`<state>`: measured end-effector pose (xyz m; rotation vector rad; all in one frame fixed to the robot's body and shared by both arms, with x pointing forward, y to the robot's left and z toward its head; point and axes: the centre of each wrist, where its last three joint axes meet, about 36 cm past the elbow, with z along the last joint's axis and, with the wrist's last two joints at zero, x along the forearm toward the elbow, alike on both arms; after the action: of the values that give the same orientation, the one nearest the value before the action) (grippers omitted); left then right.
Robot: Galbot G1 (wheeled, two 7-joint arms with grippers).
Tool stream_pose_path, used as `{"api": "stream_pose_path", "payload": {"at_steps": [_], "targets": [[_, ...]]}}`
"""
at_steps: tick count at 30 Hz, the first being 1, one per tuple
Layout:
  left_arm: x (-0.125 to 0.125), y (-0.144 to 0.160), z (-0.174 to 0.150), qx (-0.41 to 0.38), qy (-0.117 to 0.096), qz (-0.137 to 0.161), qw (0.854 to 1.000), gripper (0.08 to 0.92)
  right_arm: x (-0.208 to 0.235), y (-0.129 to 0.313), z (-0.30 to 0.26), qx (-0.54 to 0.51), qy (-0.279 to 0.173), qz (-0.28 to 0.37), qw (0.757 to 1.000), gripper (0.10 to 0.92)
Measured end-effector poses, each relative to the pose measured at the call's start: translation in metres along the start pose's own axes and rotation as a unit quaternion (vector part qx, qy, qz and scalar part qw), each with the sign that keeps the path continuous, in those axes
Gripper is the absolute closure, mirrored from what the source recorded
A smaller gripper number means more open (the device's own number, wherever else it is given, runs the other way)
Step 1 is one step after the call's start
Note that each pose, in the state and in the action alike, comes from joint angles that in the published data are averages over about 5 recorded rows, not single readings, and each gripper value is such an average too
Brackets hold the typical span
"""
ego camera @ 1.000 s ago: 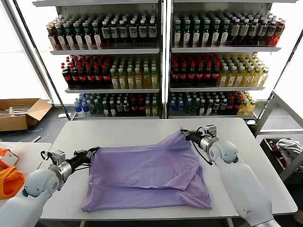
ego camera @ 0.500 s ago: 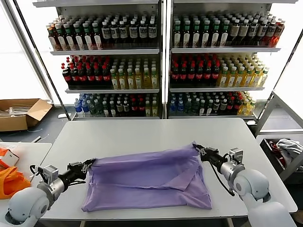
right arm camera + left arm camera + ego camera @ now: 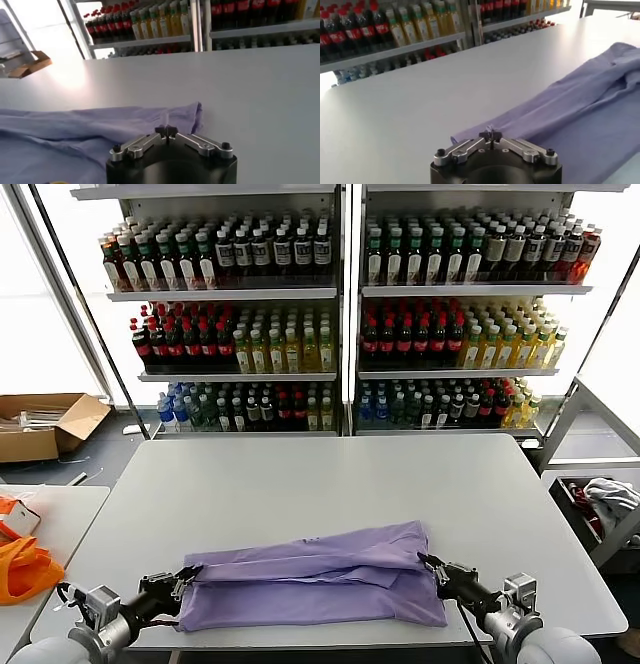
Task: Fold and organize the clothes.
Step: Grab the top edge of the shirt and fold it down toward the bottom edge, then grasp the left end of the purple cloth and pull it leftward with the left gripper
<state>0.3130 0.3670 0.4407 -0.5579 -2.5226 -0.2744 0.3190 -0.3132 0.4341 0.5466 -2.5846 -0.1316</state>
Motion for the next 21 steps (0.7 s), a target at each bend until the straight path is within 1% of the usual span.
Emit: {"api": "stream_pose_path", "payload": {"at_steps": [3,6,14,19,21], "targets": [[0.005,-0.003,-0.003,-0.001,-0.006,-0.003,1.0,0.805,0.009,0.004,-0.001,0.001,-0.012,0.004,1.0,0.766],[0.01,-0.004,-0.006,-0.001,-0.014,-0.012,1.0,0.718,0.016,0.006,-0.005,0.005,-0.033,0.011,0.999,0.679],[0.025,-0.008,-0.015,0.015,-0.034,-0.043,0.998,0.484,0.029,0.001,-0.009,0.037,-0.116,0.04,0.992,0.454],[0.023,-0.023,-0.009,0.038,-0.051,-0.075,0.995,0.337,0.036,-0.004,-0.005,0.055,-0.162,0.054,0.984,0.306],[0.02,-0.032,-0.005,0.049,-0.057,-0.09,0.993,0.293,0.037,-0.005,-0.001,0.06,-0.174,0.059,0.981,0.253]]}}
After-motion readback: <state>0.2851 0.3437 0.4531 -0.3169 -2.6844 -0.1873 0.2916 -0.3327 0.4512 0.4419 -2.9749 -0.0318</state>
